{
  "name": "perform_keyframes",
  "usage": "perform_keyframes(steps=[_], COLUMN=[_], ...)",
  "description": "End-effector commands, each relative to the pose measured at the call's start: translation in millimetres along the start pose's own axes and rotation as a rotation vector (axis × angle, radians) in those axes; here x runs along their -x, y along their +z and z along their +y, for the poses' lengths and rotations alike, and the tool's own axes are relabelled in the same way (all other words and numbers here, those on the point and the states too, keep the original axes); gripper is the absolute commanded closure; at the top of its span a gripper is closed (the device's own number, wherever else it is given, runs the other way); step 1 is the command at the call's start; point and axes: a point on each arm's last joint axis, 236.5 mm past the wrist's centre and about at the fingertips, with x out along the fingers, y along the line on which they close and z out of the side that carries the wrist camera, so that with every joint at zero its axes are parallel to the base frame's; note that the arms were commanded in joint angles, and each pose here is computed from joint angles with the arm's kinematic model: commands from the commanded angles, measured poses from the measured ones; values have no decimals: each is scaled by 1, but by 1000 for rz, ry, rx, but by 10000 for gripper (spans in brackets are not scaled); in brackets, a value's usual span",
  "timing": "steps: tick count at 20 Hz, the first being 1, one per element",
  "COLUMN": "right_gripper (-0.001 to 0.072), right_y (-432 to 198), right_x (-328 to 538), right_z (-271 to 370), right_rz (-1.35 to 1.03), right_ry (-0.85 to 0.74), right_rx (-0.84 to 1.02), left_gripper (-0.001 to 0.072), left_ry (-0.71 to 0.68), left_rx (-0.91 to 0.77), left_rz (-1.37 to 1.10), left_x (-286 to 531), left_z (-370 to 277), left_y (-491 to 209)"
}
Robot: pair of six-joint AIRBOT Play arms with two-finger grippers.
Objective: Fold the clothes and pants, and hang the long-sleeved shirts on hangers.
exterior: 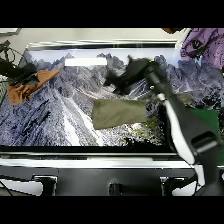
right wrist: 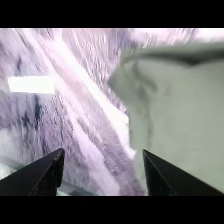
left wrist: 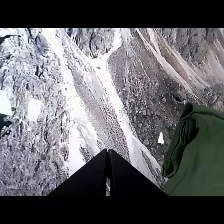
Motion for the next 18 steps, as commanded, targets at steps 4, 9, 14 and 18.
perform_keyframes(steps=[4, 9, 14, 18], right_gripper=[166, 158, 160, 168], right_y=[62, 53, 15, -7], right_x=[168, 176, 94, 32], right_z=[-141, -243, -281, -280], right_rz=[-87, -16, 74, 148], right_ry=[-207, -99, 32, 66], right_rx=[96, -48, -135, -129], left_gripper=[690, 689, 689, 690], left_ry=[-3, -2, -3, -3], left_rx=[-10, -10, -11, -11], left_rz=[2, 1, -2, -2], left_x=[-1, -1, -1, -1], left_z=[-5, -5, -5, -5], left_y=[-1, -1, 0, -1])
